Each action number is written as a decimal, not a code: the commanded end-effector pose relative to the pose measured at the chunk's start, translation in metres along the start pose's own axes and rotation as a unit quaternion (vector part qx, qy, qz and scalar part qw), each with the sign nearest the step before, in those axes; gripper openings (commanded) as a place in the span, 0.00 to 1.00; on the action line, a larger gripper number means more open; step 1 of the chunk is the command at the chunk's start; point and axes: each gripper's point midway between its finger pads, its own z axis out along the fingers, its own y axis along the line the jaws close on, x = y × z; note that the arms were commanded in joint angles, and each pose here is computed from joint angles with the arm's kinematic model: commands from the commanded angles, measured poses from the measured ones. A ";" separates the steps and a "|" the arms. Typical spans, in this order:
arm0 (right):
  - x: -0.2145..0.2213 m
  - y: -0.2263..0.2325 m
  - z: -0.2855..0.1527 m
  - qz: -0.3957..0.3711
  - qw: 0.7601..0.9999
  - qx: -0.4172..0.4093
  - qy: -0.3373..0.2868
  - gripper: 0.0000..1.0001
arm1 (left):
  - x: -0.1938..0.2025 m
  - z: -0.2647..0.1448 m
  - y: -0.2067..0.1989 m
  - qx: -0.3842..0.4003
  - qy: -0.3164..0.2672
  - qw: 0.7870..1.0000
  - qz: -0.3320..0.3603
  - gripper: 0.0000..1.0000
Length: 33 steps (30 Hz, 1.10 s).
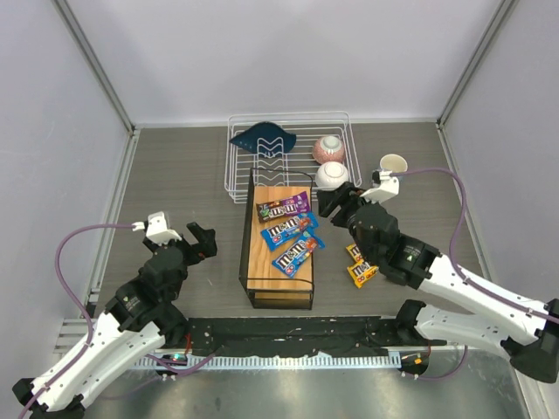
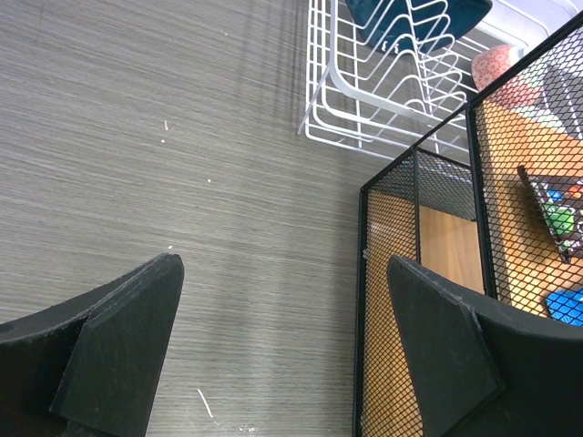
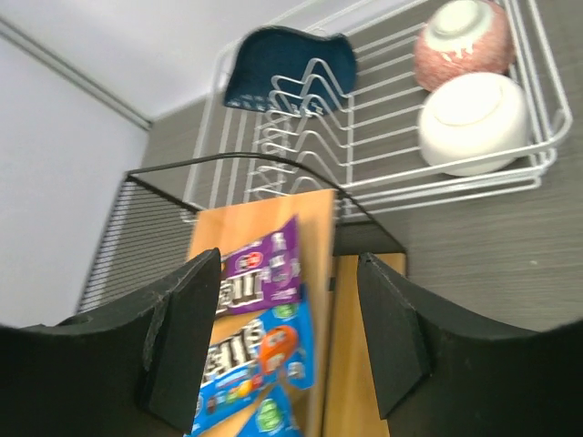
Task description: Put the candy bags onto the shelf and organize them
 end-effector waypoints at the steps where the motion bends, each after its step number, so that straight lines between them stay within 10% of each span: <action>1: 0.023 -0.023 0.008 -0.024 0.997 0.004 0.073 0.66 | 0.000 0.001 -0.002 0.002 -0.002 1.000 -0.007 1.00; 14: 0.056 -0.005 0.024 -0.080 0.969 -0.133 0.193 0.65 | 0.001 0.001 -0.001 0.000 -0.001 1.000 -0.005 1.00; 33: 0.057 -0.011 0.070 -0.049 0.970 -0.152 0.183 0.59 | 0.002 0.002 -0.001 -0.001 0.000 1.000 -0.002 1.00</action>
